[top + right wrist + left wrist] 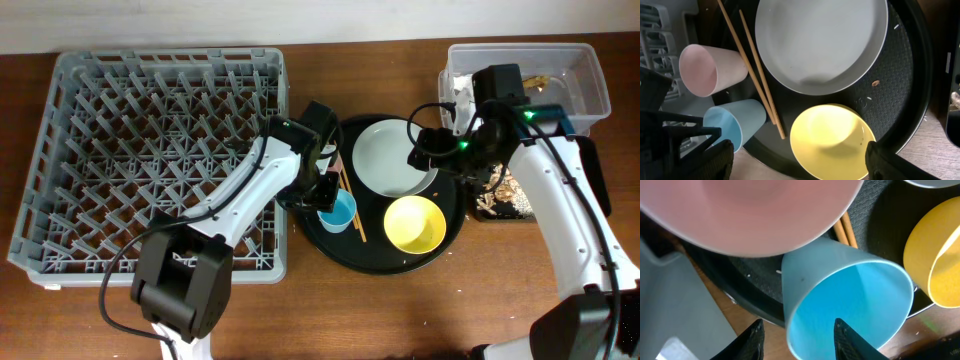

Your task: Sort waste into correct bins and load items into the dishwasher rack

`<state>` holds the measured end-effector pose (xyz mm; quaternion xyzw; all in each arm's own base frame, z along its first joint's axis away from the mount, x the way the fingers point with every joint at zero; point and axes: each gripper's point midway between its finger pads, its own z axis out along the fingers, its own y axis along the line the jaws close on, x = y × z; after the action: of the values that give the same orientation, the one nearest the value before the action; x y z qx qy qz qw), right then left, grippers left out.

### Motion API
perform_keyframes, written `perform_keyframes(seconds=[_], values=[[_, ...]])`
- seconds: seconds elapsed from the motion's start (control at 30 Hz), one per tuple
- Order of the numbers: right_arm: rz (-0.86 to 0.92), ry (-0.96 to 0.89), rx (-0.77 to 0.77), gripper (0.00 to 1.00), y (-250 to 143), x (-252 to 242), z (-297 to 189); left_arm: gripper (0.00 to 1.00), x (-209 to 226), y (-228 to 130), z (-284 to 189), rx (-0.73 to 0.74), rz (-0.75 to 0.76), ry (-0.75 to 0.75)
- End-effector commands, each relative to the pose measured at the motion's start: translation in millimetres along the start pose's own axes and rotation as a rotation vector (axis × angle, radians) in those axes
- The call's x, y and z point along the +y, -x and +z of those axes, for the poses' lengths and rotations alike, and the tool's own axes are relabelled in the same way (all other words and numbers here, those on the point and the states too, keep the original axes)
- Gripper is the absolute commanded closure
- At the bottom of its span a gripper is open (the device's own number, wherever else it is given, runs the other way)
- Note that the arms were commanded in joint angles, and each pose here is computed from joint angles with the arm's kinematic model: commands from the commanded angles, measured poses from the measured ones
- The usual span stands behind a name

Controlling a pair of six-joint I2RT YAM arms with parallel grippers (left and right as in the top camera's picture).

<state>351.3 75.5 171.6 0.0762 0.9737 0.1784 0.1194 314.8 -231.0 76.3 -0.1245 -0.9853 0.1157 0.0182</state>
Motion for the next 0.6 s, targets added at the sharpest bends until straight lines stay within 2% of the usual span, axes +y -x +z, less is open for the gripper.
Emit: perform_keyframes(seconds=[0.0,0.03,0.1,0.2,0.27,0.37,0.43,0.47,0.5,0.57], values=[[-0.083,0.005,0.016,0.2,-9,25,7,0.57,3,17,-37,-0.039,-0.009,0.0],[-0.139,-0.022,0.033,0.23,-18,44,21,0.57,5,29,-74,-0.091,0.016,-0.008],[-0.192,-0.053,0.123,0.27,-40,65,54,0.56,17,40,-113,-0.155,0.01,-0.007],[-0.265,-0.079,0.235,0.36,-70,85,96,0.55,60,50,-127,-0.19,-0.091,-0.001],[-0.265,-0.124,0.322,0.48,-89,82,126,0.48,103,59,-138,-0.237,-0.187,0.006],[-0.251,-0.15,0.368,0.96,-96,74,141,0.47,133,62,-146,-0.264,-0.256,0.012],[-0.246,-0.121,0.337,0.96,-91,81,116,0.47,140,62,-148,-0.269,-0.27,0.011],[-0.258,-0.079,0.247,0.96,-76,91,76,0.44,132,64,-148,-0.273,-0.262,-0.035],[-0.249,-0.042,0.171,0.96,-65,94,47,0.38,112,70,-151,-0.292,-0.192,-0.148],[-0.154,0.155,-0.041,0.96,-22,90,-25,0.23,40,77,-187,-0.384,0.099,-0.605]])
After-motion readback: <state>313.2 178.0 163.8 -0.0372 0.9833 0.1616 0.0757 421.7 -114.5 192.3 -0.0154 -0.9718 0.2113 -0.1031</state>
